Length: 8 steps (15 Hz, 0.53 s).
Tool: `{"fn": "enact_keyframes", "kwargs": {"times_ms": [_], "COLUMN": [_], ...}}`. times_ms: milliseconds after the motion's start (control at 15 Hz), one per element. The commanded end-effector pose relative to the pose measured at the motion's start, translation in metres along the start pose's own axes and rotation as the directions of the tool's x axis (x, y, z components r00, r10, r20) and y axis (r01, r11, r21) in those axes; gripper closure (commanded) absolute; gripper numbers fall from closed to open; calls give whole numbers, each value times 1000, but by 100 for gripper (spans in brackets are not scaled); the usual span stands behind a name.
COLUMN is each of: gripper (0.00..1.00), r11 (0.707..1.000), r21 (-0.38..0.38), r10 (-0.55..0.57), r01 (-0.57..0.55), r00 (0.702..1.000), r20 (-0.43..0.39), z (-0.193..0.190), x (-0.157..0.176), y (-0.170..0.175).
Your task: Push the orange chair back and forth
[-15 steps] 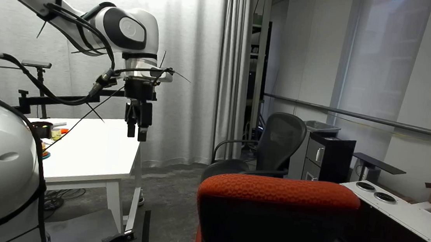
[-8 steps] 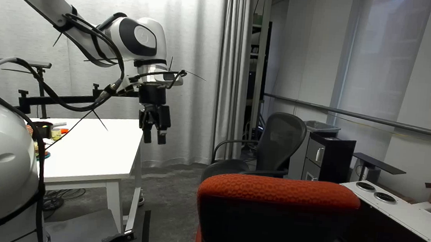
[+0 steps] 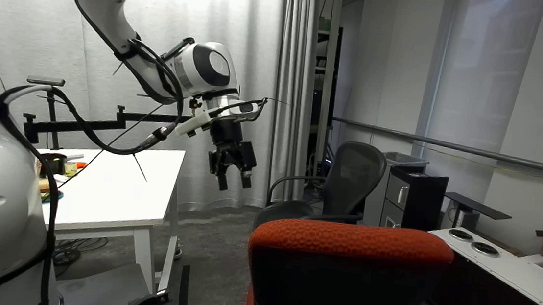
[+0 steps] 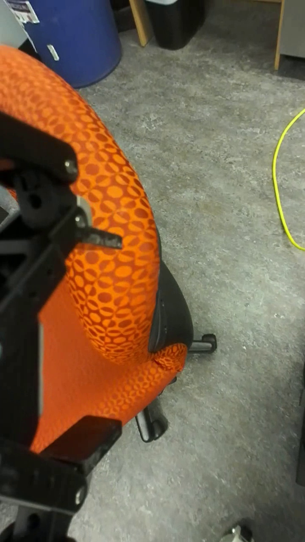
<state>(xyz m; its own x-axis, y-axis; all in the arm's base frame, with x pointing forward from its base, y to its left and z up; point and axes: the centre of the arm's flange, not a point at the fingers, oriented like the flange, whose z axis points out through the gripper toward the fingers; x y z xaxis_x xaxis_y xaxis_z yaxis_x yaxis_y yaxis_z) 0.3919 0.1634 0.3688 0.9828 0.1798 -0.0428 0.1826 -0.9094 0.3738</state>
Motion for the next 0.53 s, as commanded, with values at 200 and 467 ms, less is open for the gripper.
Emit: {"fn": "enact_keyframes", "kwargs": {"times_ms": [200, 467], "gripper": [0, 0], "r11": [991, 971], "r21": [-110, -202], "r10": [-73, -139], "r01": [73, 131], "r00": [997, 990], "r20": [-2, -26], "z": [28, 36], "x": [73, 101], "y": [16, 23]}}
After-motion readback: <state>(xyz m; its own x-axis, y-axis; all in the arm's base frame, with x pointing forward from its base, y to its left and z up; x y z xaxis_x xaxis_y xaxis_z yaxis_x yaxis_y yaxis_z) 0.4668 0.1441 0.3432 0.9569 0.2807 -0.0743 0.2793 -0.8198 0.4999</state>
